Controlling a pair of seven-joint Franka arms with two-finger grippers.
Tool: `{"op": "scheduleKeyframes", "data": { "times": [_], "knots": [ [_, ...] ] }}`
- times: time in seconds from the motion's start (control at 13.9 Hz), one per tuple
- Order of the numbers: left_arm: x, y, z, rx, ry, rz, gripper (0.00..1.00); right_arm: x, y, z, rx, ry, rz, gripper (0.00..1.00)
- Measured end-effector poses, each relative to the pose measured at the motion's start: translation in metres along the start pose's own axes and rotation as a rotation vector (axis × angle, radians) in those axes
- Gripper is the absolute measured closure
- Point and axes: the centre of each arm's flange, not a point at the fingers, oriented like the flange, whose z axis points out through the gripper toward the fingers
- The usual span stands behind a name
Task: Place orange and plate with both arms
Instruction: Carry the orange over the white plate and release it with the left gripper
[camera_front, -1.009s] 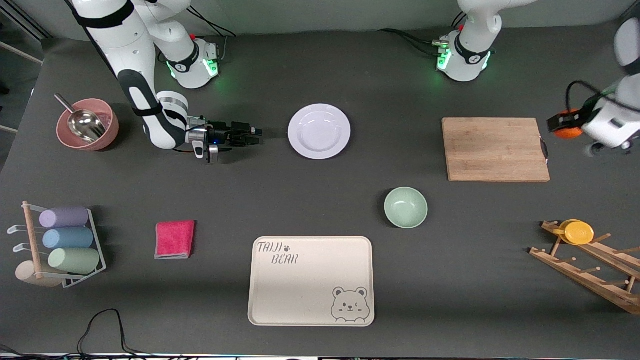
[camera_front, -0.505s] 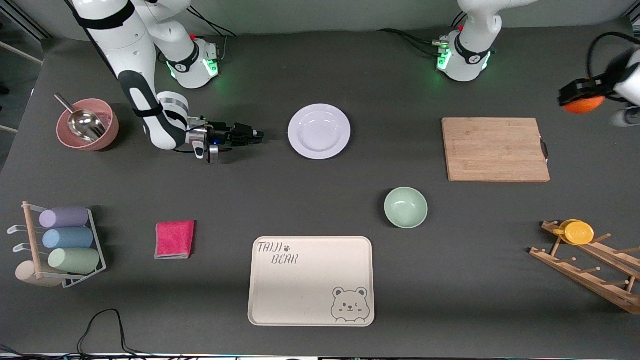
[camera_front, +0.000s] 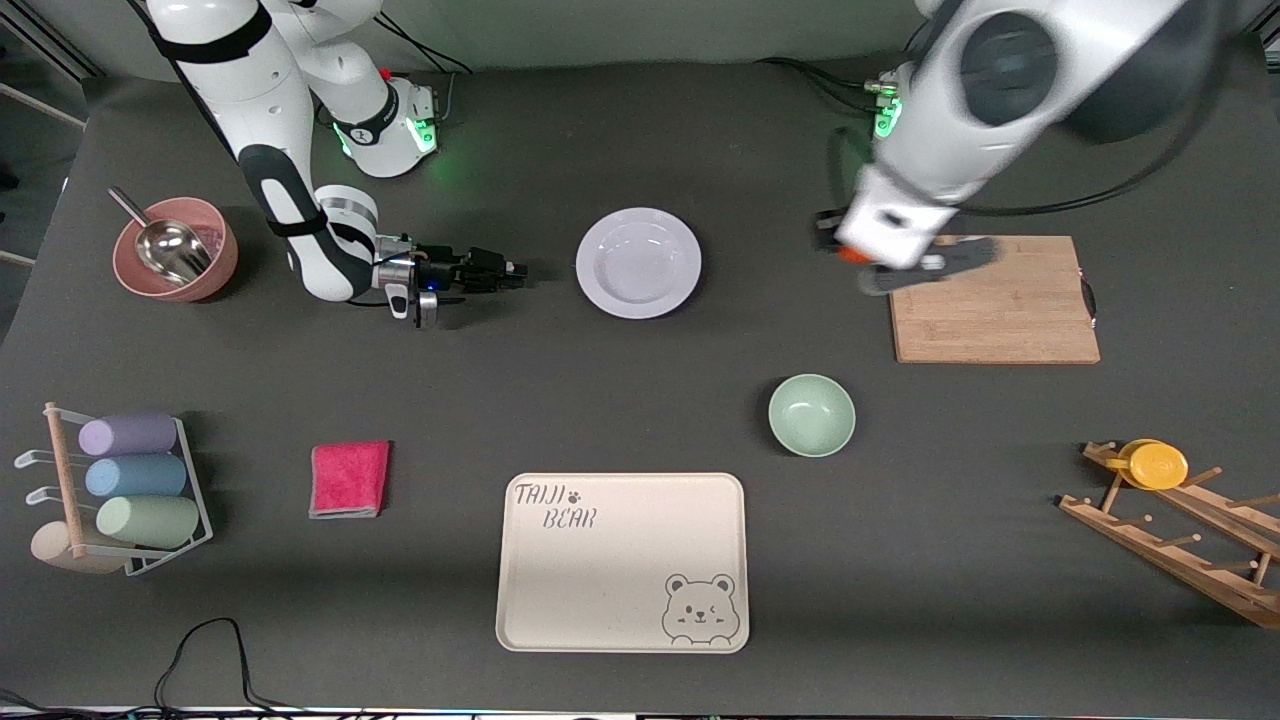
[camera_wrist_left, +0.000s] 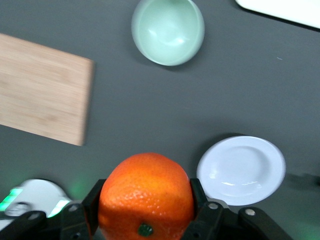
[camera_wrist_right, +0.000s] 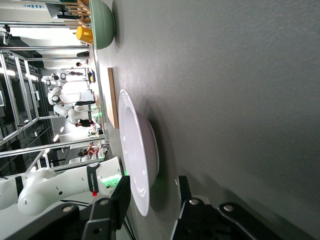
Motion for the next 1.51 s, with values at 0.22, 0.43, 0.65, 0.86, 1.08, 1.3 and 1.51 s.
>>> {"op": "scheduleKeyframes", "data": {
  "times": [0.22,0.43,0.65,0.86,1.08,1.3,1.51],
  "knots": [
    [-0.046,0.094,0.071,-0.025,-0.033,-0.049,0.29,0.002,0.004,0.001,-0.004,-0.002,0.005,0.54],
    [-0.068,0.158,0.149,0.013,-0.046,-0.054,0.29,0.003,0.007,0.002,-0.007,-0.004,0.007,0.54],
    [-0.080,0.194,0.219,0.009,-0.030,-0.061,0.29,0.004,0.008,0.003,-0.009,-0.005,0.004,0.54],
    [-0.091,0.201,0.256,0.015,-0.028,-0.041,0.29,0.006,0.008,0.003,-0.008,-0.004,-0.011,0.54],
    [-0.105,0.195,0.290,0.024,0.025,-0.025,0.29,0.005,0.008,0.003,-0.008,-0.005,-0.033,0.54],
    [-0.115,0.186,0.315,0.038,0.034,-0.009,0.29,0.005,0.008,0.004,-0.008,-0.006,-0.051,0.54],
    [-0.122,0.183,0.325,0.049,0.039,0.009,0.29,0.006,0.008,0.004,-0.007,-0.005,-0.075,0.54]
  ]
}}
